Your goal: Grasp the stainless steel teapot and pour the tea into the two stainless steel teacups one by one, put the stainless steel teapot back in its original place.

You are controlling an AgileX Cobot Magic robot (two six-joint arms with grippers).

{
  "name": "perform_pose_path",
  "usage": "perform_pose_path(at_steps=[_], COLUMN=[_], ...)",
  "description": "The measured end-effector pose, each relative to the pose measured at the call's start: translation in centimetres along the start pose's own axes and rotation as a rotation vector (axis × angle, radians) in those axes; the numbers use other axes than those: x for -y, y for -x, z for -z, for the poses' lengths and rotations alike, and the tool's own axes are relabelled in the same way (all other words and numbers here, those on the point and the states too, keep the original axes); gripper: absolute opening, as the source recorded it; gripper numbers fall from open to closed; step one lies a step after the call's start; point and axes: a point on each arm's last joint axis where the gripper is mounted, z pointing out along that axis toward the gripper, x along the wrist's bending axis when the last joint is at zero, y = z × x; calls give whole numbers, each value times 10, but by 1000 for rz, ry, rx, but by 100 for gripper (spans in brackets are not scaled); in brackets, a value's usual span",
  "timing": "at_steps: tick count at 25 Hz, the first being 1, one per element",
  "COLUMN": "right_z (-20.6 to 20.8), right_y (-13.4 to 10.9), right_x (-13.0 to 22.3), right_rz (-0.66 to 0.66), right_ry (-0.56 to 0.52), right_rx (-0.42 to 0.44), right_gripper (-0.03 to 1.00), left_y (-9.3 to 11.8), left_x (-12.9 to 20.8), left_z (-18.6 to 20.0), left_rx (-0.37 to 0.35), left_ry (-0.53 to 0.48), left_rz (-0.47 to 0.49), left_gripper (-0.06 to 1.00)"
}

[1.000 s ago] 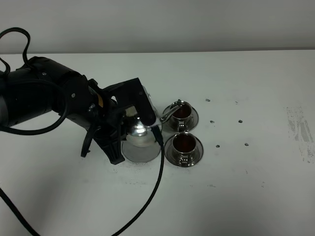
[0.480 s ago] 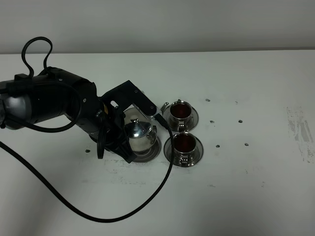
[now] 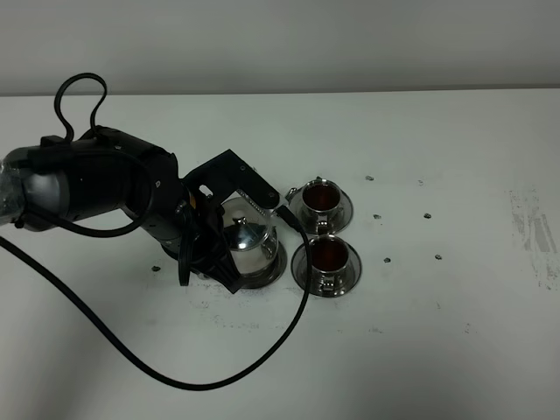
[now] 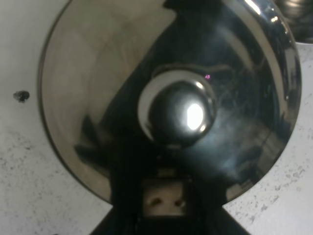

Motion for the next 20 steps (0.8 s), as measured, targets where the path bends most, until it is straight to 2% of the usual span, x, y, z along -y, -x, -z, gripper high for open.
perform_pose_path(at_steps=[20], right_z=[0], right_y=[0], right_x=[0], right_rz=[0], right_ry=[0], right_rx=[0], right_gripper=[44], left_y=[5], left_x=[0], left_z=[-7], left_rx=[2], left_ry=[-9], left_rz=[-45], left_gripper=[20])
